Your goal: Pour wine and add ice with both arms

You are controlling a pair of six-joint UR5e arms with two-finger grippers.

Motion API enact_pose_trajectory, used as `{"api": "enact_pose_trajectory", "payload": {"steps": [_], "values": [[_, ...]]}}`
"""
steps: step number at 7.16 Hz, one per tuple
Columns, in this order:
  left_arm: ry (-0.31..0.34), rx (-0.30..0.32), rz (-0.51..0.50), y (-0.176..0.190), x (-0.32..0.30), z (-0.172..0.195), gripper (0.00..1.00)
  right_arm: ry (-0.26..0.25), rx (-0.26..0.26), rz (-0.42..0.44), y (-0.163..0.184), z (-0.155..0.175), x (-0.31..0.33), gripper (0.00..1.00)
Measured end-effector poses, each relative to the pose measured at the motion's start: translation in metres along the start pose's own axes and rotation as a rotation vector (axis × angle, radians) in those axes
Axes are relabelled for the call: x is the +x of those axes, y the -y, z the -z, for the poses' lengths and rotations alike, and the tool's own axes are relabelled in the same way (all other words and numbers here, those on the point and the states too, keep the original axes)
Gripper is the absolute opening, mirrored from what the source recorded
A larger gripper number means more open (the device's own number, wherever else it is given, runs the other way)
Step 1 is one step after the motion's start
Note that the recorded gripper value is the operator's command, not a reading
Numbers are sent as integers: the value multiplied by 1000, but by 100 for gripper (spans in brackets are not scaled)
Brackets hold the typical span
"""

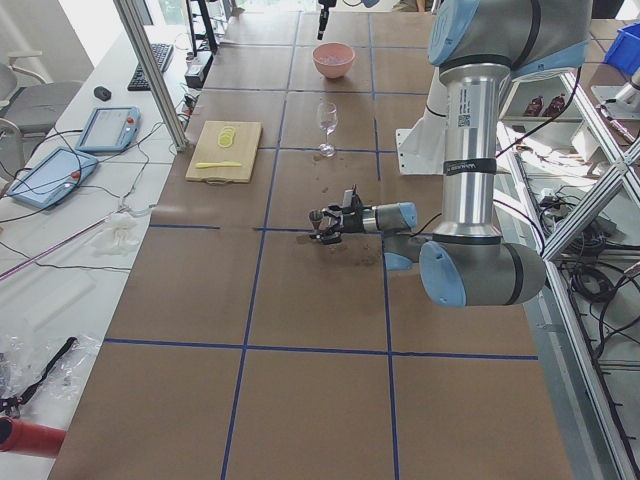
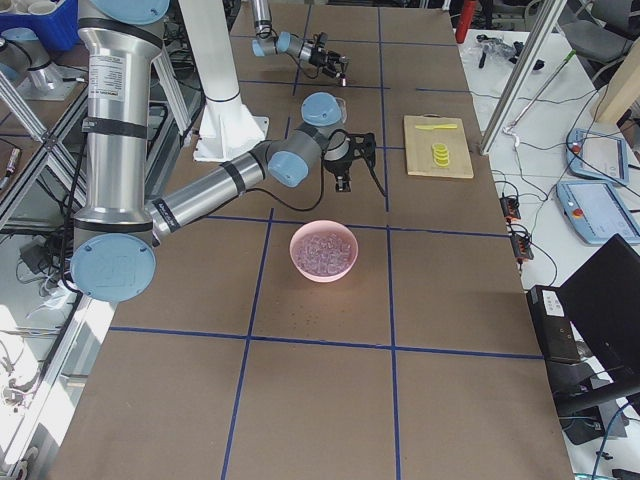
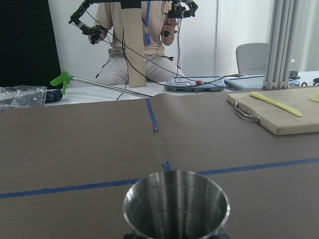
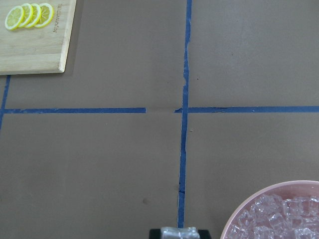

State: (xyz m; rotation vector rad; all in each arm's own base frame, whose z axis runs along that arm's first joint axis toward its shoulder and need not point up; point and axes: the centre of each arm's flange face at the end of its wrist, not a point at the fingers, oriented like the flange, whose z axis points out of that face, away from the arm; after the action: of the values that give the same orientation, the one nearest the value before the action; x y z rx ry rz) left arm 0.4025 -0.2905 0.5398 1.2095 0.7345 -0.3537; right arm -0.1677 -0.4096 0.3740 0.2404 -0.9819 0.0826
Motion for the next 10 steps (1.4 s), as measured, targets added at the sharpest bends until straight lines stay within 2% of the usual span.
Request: {"api": "enact_pose_trajectory", "payload": {"steps": [2, 4, 8, 10], "values": [[-40, -62, -18, 7, -4, 6, 100, 18, 5, -7, 1, 6, -9, 0], [-92, -136, -20, 13, -6, 16, 100, 85, 2, -54, 9, 15, -41, 0], [-153, -284, -11, 12, -24, 34, 100, 230, -45, -129, 13, 15, -142, 0], [-194, -399, 27, 33, -45, 61, 100, 256, -81, -130, 11, 13, -196, 0]]}}
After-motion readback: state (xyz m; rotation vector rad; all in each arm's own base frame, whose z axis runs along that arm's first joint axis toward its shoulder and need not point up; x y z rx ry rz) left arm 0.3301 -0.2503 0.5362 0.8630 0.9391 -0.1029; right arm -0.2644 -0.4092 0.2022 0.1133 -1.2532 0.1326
